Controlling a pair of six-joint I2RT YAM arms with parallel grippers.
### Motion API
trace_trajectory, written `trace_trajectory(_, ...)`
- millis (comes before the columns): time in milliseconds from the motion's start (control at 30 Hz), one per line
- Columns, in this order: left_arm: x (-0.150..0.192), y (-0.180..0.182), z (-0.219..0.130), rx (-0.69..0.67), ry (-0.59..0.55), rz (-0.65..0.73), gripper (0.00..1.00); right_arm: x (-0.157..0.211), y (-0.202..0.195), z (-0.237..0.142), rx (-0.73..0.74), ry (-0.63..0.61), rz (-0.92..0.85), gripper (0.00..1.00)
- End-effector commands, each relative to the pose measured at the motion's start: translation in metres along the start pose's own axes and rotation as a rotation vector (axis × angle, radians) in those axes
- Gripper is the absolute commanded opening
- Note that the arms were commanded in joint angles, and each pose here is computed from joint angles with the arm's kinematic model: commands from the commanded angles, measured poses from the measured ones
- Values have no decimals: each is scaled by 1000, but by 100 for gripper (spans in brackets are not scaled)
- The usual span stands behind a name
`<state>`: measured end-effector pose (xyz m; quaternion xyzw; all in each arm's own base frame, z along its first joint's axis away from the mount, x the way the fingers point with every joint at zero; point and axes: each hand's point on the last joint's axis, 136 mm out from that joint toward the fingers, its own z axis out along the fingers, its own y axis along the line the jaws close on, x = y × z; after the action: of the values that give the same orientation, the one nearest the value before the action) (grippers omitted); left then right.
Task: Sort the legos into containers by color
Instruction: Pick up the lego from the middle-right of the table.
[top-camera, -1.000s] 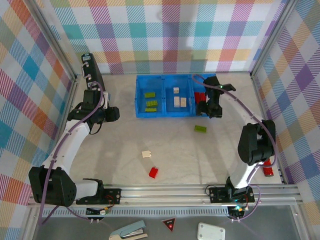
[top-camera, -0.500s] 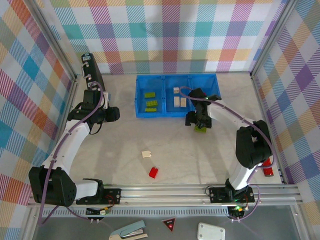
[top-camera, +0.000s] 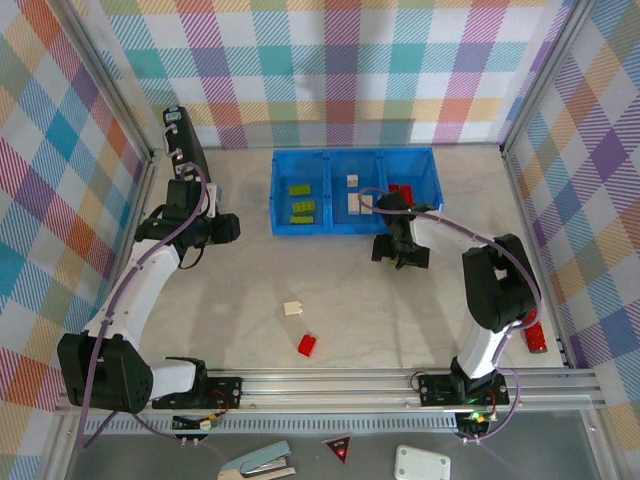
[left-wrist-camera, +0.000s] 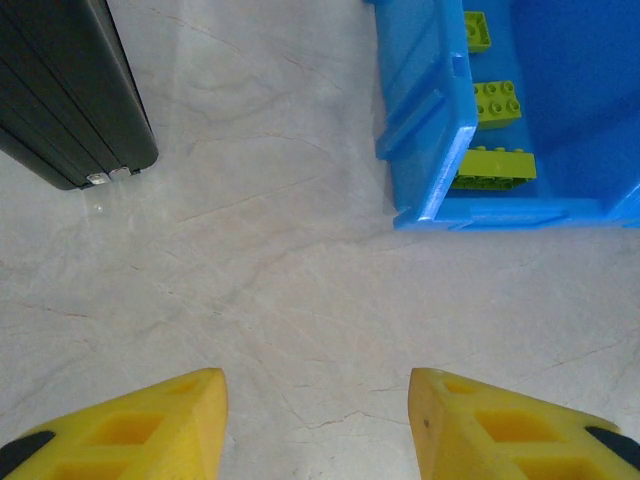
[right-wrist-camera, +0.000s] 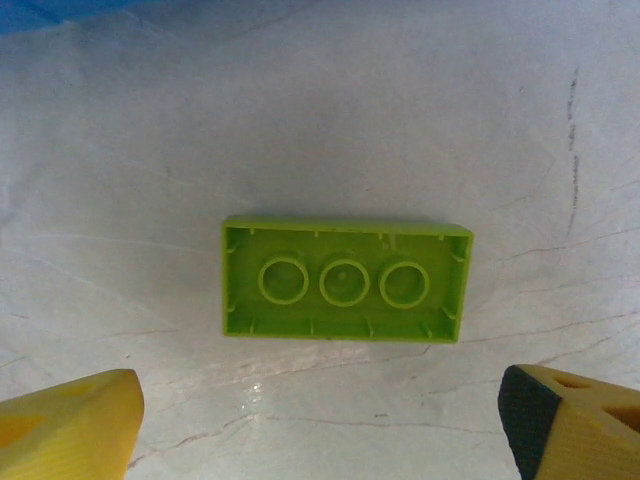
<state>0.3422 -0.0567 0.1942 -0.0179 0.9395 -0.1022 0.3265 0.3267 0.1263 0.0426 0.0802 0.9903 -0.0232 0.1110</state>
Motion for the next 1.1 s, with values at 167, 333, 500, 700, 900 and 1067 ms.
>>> trace_trajectory(167, 4, 3, 4, -1, 19, -20, 51, 3, 1, 25, -7, 13, -19, 89)
trace_trajectory(333, 6, 4, 6, -2, 29, -21, 51, 2, -3, 30, 3, 17, -18, 87)
trace_trajectory(500, 6, 4, 8, -5, 32, -21, 51, -2, -7, 32, 18, 7, 0, 83)
trace_trajectory(700, 5, 5, 10, -7, 37, -21, 51, -7, -12, 34, 18, -1, 27, 80)
trace_trajectory(900, 5, 6, 10, -16, 37, -18, 51, -12, -13, 34, 9, -10, 33, 78)
trace_trajectory(1067, 6, 6, 10, -17, 39, -18, 51, -16, -11, 37, 6, -9, 30, 76)
